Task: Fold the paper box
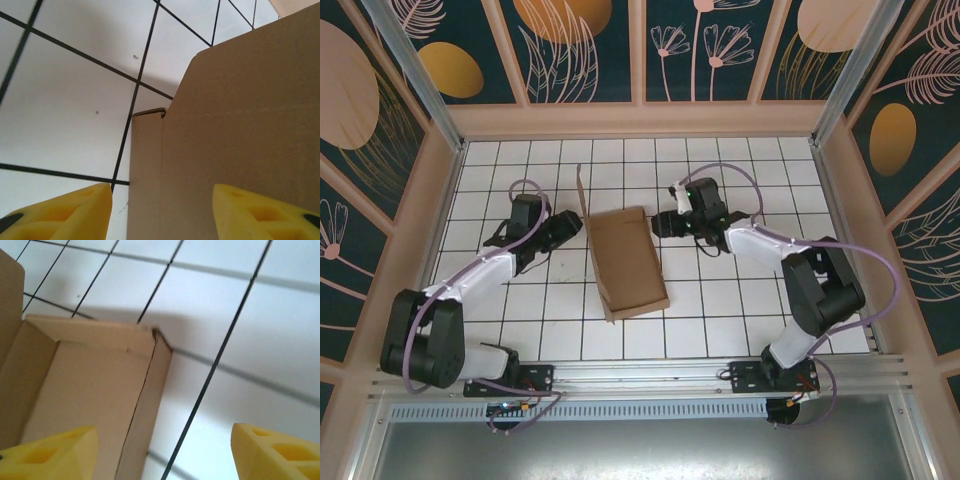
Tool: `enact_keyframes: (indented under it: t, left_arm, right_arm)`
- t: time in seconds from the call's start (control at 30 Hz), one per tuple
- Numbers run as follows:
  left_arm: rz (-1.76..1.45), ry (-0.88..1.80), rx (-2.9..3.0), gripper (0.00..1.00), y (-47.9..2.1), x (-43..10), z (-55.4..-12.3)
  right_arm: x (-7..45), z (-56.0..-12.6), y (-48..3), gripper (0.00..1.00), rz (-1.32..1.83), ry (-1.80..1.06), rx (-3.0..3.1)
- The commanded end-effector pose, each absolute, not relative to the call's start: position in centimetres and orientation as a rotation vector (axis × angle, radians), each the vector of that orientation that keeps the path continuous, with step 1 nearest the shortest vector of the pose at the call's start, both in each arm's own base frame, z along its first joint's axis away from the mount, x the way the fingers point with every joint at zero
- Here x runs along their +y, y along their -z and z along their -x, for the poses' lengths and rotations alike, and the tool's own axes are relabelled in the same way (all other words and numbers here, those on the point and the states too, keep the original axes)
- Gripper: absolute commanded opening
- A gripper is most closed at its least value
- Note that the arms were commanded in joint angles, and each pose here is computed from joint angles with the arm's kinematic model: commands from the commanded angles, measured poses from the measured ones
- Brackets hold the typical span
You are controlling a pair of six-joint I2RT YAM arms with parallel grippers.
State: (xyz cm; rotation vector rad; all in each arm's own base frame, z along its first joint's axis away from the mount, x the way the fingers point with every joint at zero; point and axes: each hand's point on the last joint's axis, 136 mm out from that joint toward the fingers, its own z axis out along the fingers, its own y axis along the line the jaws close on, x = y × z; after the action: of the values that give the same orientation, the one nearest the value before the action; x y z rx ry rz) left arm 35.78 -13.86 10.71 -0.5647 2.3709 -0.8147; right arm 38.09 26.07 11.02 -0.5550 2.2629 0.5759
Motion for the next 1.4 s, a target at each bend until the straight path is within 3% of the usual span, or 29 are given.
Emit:
enact_keyframes:
  t: [0.0,0.37,0.57,0.73,0.93,1.03,1.37]
  left_arm:
    - [0.507,0.958,2.335,0.55,-11.9,-16.0,-37.8]
    - [0.334,1.178,2.423,0.49,-10.9,-21.9,-46.0]
    - [0.379,0.93,2.283,0.53,-16.2,-18.2,-50.3]
    - [0.492,0.809,2.151,0.54,-20.0,-13.7,-48.5]
    - [0.549,0.689,2.044,0.56,-22.8,-10.5,-44.8]
    - [0.546,0.678,2.01,0.56,-23.9,-9.8,-43.3]
    - [0.564,0.684,2.007,0.59,-22.6,-8.8,-38.4]
  right_arm:
    - [27.8,-41.8,-11.7,0.72,0.882,-0.396,2.02]
    - [31.3,-44.9,-8.6,0.76,1.265,-0.316,1.89]
    - [30.2,-45.0,-6.3,0.61,1.29,-0.272,1.979]
    - [29.6,-46.0,-5.3,0.46,1.229,-0.212,2.03]
    - [28.6,-46.3,-4.5,0.13,1.137,-0.151,2.12]
    - [27.8,-45.3,-4.0,0.05,1.125,-0.093,2.157]
    - [24.5,-39.9,-3.8,0.04,1.071,0.055,2.3]
